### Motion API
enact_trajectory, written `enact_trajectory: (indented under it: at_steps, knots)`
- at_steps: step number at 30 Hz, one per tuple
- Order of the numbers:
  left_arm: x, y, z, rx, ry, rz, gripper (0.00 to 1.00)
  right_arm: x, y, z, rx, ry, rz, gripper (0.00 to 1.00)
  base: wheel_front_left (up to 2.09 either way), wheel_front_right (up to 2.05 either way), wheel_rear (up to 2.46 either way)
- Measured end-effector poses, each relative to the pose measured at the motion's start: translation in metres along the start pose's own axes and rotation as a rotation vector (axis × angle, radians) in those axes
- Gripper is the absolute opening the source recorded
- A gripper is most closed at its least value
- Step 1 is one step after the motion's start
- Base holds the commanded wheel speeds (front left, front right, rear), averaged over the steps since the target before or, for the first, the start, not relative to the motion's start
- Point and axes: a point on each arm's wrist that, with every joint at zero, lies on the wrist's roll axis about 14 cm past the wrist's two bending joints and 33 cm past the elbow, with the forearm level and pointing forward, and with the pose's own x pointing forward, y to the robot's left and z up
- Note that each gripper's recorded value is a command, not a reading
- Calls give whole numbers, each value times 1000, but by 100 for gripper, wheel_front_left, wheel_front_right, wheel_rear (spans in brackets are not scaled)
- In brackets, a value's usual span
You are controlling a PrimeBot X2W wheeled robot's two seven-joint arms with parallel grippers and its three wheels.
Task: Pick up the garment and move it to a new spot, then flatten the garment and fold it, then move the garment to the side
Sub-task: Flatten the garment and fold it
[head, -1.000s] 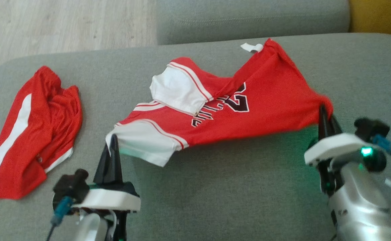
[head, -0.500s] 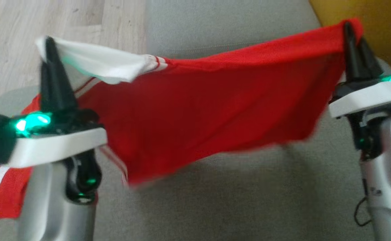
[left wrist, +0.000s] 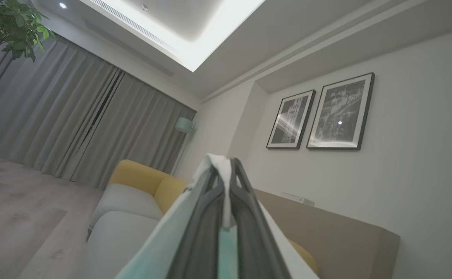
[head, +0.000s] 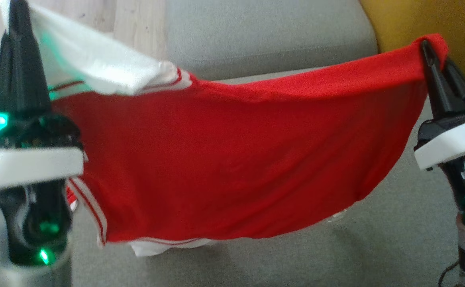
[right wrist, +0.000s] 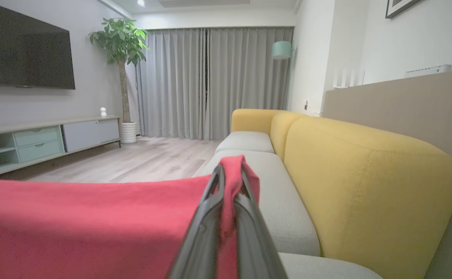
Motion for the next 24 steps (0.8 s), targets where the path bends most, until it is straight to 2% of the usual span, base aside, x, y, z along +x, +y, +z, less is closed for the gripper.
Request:
enact_trajectory:
  at_steps: [3,6,11,13,18,21,24]
  knots:
    - [19,14,-14,36,83,9,0,7,-5,-16,-6,71,-18,0,0,0,0]
    - [47,40,-46,-13,192,49,0,32,-11,-29,2,123,-26,0,0,0,0]
    - [116,103,-91,47,283,110,0,122,-24,-21,-52,92,-11,0,0,0,0]
    - [145,129,-108,81,291,137,0,161,-27,-31,-25,106,-4,0,0,0,0]
    - [205,178,-116,141,166,198,0,234,-36,-53,-76,59,-11,0,0,0,0]
    - [236,186,-99,142,28,185,0,267,-40,-45,-76,-50,-20,0,0,0,0]
    - [247,191,-97,161,-17,166,0,282,-39,-53,-66,-96,-18,0,0,0,0]
